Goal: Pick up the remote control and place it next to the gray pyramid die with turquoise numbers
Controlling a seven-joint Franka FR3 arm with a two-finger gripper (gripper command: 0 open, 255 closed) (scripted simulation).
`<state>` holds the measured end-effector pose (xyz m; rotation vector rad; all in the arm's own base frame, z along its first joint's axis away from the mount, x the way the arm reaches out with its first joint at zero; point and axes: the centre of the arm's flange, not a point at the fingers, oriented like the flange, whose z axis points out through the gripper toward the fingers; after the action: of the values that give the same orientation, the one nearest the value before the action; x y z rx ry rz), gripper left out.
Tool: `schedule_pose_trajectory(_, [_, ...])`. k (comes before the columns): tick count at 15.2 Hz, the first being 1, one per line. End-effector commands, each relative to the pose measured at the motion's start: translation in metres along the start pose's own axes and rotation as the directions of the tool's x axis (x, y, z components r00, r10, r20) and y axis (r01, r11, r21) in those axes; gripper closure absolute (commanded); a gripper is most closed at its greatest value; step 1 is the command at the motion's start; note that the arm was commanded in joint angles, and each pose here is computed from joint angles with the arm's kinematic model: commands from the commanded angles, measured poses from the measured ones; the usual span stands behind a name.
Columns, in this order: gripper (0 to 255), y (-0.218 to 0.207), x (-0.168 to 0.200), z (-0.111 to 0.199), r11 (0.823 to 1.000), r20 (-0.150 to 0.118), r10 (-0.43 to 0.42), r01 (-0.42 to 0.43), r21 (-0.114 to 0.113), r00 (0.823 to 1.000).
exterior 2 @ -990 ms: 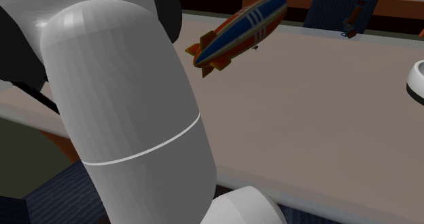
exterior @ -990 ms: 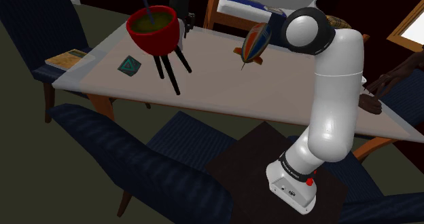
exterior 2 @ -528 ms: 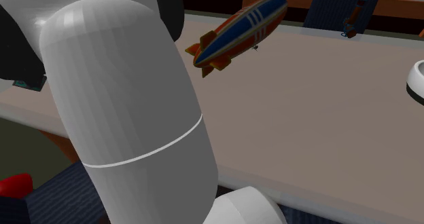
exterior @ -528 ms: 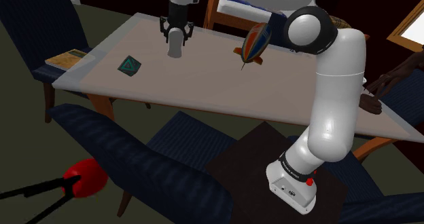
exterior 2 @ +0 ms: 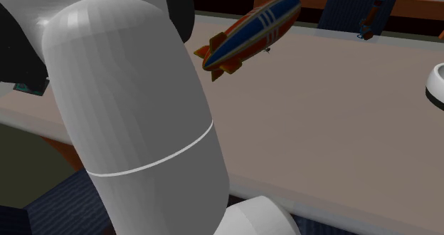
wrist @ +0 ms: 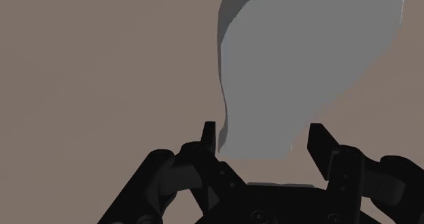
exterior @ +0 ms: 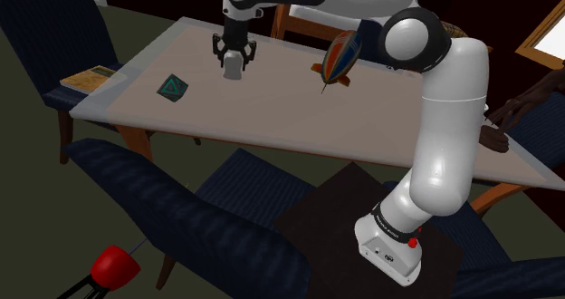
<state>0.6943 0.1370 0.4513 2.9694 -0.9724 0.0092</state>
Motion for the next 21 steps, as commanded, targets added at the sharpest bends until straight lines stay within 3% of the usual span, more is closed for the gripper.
schedule_pose_trajectory(1, [255, -0.001, -0.002, 0.016, 1.0, 0.003, 0.0, 0.0, -0.003, 1.0])
schedule_pose_trajectory(8, [255, -0.001, -0.002, 0.055, 1.0, 0.003, 0.0, 0.0, -0.003, 1.0])
schedule_pose_trajectory(16, [255, -0.001, -0.002, 0.055, 1.0, 0.003, 0.0, 0.0, -0.003, 1.0])
schedule_pose_trajectory(17, [0, -0.001, -0.002, 0.055, 1.0, 0.003, 0.0, 0.0, -0.003, 1.0])
schedule_pose_trajectory(21, [0, -0.001, -0.002, 0.055, 1.0, 0.003, 0.0, 0.0, -0.003, 1.0])
